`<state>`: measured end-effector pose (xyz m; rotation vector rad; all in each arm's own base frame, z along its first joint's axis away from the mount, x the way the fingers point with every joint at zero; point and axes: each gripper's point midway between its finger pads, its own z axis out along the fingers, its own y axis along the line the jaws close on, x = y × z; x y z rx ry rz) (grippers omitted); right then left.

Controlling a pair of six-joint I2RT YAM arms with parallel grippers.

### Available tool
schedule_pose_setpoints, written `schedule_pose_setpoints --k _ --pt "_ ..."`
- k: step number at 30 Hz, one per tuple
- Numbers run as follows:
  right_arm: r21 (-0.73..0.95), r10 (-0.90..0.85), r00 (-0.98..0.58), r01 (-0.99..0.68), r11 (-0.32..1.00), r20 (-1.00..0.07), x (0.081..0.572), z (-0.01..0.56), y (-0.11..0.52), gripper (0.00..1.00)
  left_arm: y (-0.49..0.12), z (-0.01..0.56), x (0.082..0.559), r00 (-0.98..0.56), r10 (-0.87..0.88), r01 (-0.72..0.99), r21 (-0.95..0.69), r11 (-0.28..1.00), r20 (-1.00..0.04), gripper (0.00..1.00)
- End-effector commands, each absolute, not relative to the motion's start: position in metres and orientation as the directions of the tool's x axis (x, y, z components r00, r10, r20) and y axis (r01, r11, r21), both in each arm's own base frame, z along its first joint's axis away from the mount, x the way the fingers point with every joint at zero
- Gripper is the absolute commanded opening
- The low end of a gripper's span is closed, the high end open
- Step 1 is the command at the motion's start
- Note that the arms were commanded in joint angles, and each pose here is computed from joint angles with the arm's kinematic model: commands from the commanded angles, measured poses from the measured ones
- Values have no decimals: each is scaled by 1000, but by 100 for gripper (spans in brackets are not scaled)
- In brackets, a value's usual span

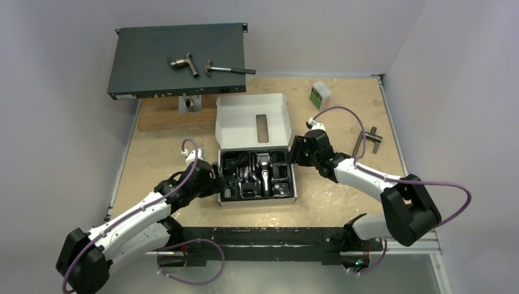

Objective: Sort the hair-cutting tools
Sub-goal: Adjust the storage box at the center of the board.

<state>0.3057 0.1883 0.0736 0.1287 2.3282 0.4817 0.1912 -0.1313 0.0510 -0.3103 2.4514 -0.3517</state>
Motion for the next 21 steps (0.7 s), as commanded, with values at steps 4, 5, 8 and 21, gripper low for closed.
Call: schedule_pose_setpoints --k 4,5,8,21 --pt "483 256 -755 -91 871 -603 285 60 205 47 -99 39 163 -797 -308 -217 -230 949 -520 83" --pt "489 254 -761 -94 867 -597 282 58 207 46 -99 38 162 -799 -310 -217 -235 948 -515 83" --pt "498 238 -771 -116 859 -590 273 57 216 46 -99 36 157 -807 -321 -228 -239 944 -496 83" --pt "494 204 -753 -181 850 -626 261 82 243 52 -78 45 141 -736 -456 -359 -283 889 -501 92"
